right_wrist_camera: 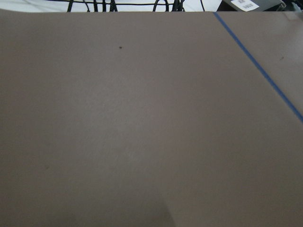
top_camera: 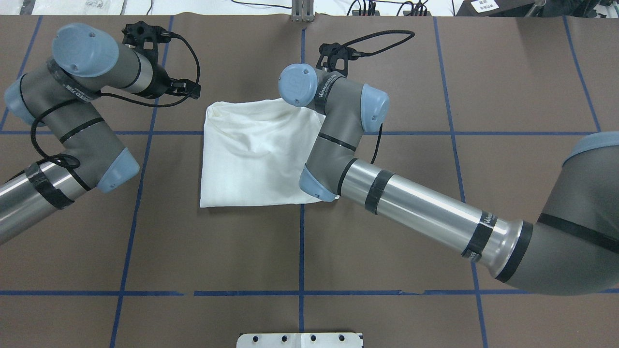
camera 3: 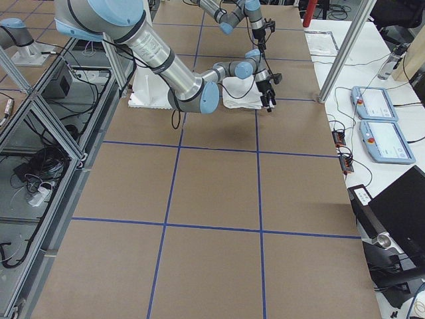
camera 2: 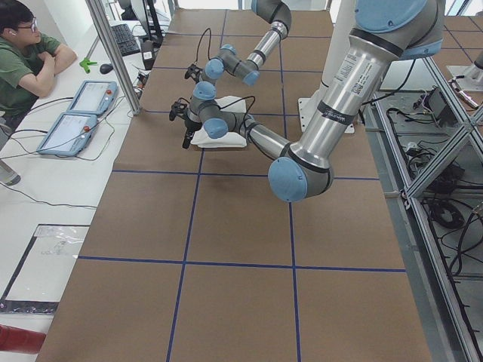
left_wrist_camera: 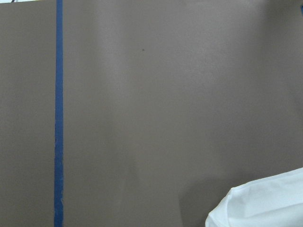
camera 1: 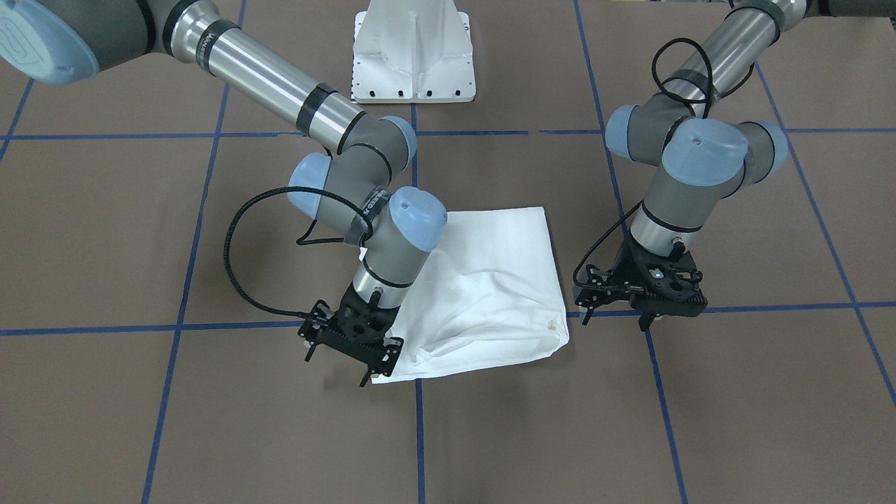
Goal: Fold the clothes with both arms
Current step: 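Raise both grippers away from the folded shirt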
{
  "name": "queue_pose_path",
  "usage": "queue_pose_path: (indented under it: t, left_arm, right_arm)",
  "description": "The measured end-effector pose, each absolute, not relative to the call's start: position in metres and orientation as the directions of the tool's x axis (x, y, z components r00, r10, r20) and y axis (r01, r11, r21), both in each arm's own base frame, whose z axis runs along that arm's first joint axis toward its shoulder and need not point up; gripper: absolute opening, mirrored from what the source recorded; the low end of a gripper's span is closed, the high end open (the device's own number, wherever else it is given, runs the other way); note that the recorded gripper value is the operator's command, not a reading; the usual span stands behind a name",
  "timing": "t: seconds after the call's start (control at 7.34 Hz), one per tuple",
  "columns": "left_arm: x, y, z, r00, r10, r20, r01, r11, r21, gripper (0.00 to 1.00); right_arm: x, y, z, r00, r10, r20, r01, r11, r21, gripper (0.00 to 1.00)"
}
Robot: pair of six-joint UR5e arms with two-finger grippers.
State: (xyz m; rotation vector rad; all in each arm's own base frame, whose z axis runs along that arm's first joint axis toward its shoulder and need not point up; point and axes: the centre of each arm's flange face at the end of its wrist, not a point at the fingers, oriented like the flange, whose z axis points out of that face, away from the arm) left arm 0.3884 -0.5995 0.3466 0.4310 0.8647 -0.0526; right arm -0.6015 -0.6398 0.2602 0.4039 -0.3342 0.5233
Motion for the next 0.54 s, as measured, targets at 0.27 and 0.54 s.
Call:
queue_pose_path:
  t: [0.27,0.54]
  left_arm:
    - [0.415,-0.581,0.331,0.620,0.098,-0.778,0.232,0.925,0.301,1.00]
    - [0.464,-0.550,0.314,0.601,0.092,-0.794,0.222,0.935,0.277,1.00]
  right_arm:
    - [-0.571,-0.660,0.246,0.825,0.371,0.426,-0.509,0.816,0.275,1.00]
    - [-0.553,-0.653,0.227,0.810,0.324,0.489,-0.488,0.834,0.257,1.00]
